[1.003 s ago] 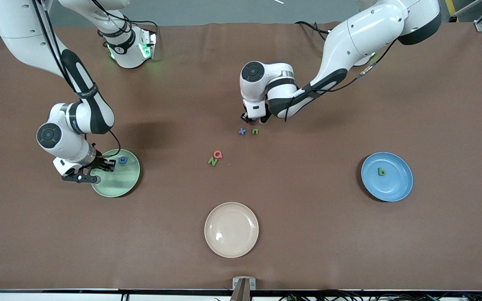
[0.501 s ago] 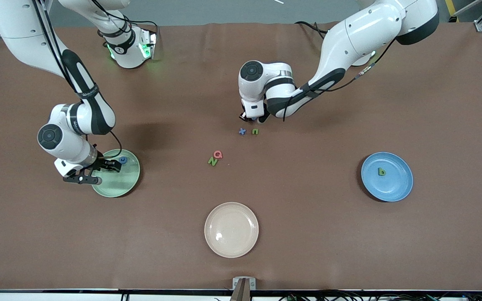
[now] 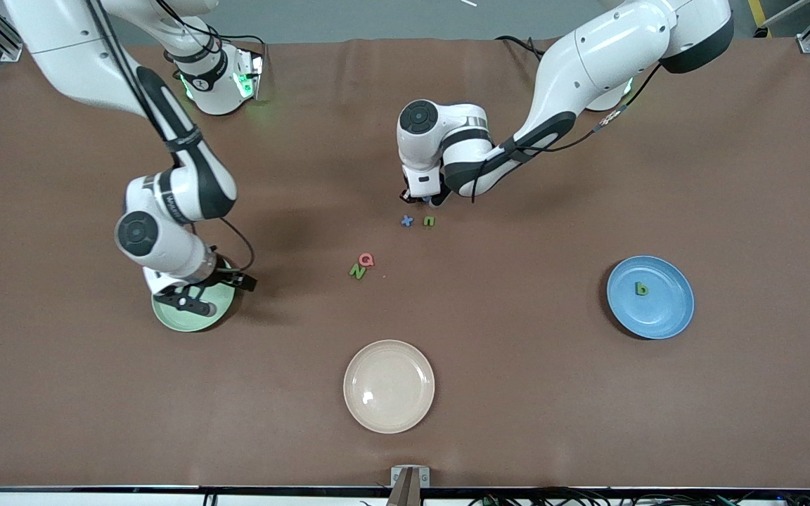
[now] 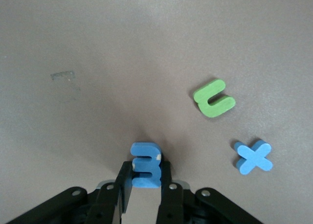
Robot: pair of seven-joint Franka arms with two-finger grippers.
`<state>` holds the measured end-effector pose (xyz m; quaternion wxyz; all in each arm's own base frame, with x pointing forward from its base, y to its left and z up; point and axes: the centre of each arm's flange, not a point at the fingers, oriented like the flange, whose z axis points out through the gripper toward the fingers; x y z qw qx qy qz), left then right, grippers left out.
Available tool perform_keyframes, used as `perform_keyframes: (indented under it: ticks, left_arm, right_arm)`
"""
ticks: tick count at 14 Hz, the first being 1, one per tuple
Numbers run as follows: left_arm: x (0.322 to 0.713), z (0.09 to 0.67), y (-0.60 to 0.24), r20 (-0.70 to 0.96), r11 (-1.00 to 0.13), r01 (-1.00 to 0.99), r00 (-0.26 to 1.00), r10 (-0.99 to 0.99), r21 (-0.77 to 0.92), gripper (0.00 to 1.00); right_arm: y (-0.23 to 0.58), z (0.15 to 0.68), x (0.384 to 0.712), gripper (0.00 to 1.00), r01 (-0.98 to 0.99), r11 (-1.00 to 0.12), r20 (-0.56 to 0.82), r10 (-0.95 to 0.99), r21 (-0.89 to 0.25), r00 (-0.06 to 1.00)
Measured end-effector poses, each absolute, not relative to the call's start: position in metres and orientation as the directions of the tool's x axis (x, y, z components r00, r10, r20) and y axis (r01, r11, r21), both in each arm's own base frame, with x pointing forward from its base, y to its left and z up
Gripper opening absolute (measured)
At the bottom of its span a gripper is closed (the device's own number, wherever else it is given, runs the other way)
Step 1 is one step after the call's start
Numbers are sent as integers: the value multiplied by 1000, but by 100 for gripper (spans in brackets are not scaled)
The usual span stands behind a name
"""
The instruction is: Sort upper and lower case letters into plates
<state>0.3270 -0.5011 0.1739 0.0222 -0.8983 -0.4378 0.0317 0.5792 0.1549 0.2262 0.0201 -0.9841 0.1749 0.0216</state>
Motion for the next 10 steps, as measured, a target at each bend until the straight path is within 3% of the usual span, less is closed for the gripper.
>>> perform_keyframes:
  ticks: [5, 10]
  left_arm:
    - [329, 176, -502, -36, -674, 736, 673, 739, -61, 27]
    - [383, 243, -492, 12, -780, 619, 784, 621, -87, 27]
  right_arm:
    - [270, 223, 568, 100, -528, -848, -50, -526, -44, 849]
    - [333, 190, 548, 100, -575, -818, -74, -572, -22, 817]
